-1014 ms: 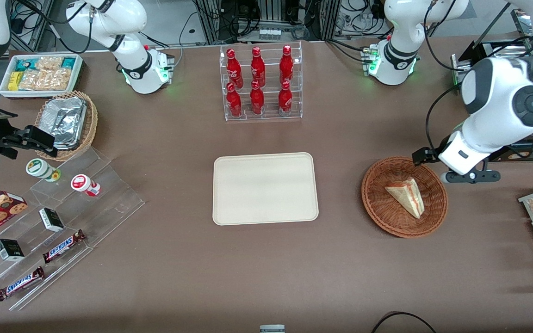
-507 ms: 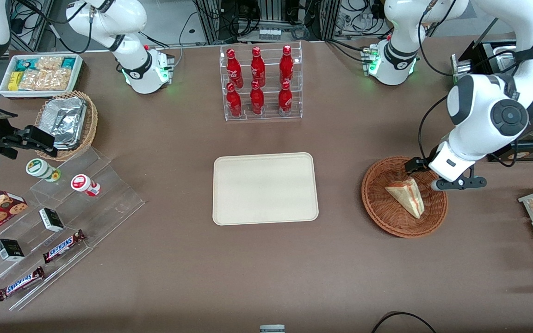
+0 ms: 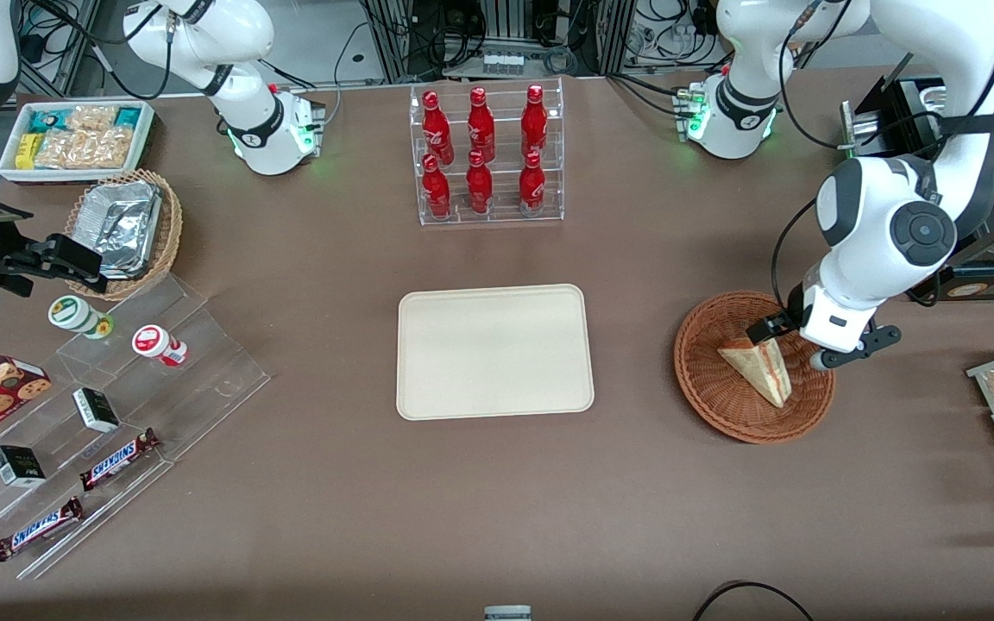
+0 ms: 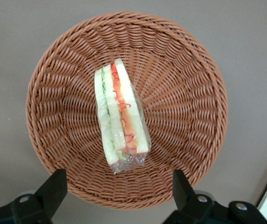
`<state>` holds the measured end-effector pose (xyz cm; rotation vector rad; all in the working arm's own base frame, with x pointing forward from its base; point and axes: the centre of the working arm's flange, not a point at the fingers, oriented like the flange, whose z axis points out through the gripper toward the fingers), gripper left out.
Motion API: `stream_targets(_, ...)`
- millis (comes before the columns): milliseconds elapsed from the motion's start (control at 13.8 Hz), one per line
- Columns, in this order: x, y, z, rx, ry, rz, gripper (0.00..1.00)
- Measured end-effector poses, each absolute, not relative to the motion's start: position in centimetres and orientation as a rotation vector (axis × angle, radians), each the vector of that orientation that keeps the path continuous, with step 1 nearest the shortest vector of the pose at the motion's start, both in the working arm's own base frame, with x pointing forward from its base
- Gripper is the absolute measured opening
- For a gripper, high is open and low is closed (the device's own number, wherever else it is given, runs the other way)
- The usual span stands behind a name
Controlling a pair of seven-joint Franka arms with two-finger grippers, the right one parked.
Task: Place sandwich from basket to tray
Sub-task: 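Lower the left gripper and close it on the sandwich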
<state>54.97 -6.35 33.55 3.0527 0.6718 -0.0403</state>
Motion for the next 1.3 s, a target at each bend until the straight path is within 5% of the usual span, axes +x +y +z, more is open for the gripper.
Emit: stream_targets(1304, 56.2, -6.3, 26.3, 2.964, 0.938, -0.025, 1.00)
